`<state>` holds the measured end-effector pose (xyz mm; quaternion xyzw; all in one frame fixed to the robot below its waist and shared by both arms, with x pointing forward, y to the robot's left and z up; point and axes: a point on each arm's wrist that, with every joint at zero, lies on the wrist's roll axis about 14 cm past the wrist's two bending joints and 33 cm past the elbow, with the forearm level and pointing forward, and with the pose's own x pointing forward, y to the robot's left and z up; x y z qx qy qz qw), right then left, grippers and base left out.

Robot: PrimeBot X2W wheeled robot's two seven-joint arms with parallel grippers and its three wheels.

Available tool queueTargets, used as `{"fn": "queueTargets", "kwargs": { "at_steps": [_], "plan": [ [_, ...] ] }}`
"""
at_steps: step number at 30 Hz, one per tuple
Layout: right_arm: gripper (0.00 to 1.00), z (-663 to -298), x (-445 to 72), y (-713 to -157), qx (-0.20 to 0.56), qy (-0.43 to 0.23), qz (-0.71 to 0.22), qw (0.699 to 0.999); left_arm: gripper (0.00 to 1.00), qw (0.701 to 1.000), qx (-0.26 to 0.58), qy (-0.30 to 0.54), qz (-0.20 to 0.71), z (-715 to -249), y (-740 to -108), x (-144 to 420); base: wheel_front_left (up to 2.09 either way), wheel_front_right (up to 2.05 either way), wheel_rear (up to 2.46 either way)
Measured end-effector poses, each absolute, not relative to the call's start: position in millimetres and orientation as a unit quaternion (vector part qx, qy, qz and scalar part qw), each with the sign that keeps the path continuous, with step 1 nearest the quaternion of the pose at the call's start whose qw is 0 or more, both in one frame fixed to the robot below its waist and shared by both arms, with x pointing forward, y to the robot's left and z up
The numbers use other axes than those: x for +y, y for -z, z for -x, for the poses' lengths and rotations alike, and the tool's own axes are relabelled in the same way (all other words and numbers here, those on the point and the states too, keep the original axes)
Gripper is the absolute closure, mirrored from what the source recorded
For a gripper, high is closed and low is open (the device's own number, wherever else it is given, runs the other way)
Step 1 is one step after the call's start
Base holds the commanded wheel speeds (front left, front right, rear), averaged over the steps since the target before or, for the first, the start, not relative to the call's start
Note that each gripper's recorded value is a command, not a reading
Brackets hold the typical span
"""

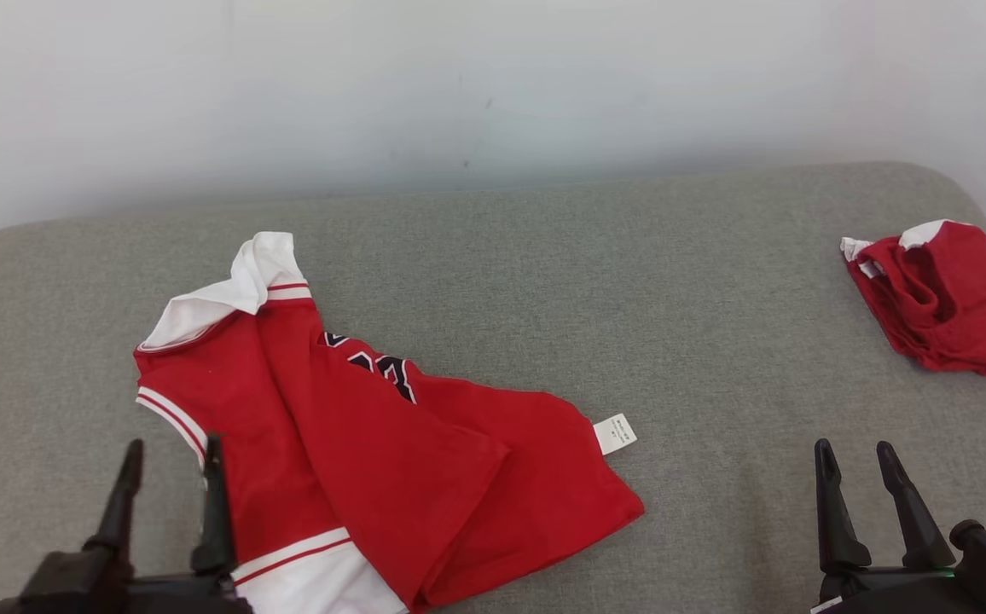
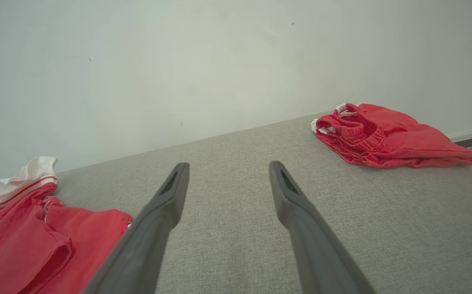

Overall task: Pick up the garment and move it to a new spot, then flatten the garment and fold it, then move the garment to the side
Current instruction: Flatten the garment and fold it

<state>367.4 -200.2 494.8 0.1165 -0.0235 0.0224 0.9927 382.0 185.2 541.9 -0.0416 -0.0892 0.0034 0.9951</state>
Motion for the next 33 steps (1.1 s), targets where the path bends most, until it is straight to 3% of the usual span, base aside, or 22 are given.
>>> {"fn": "queueTargets", "kwargs": {
  "at_steps": [16,33],
  "plan": [
    [0.00,-368,-197,-492,-0.017,-0.030,-0.112,0.993,0.00,0.996,-0.078,-0.036,0.026,-378,-531,212,0.00,0.00,0.00],
    [0.00,-406,-54,-471,0.058,-0.253,-0.087,0.962,0.00,0.995,-0.071,-0.058,0.027,-370,-525,226,0.00,0.00,0.00]
  ]
}}
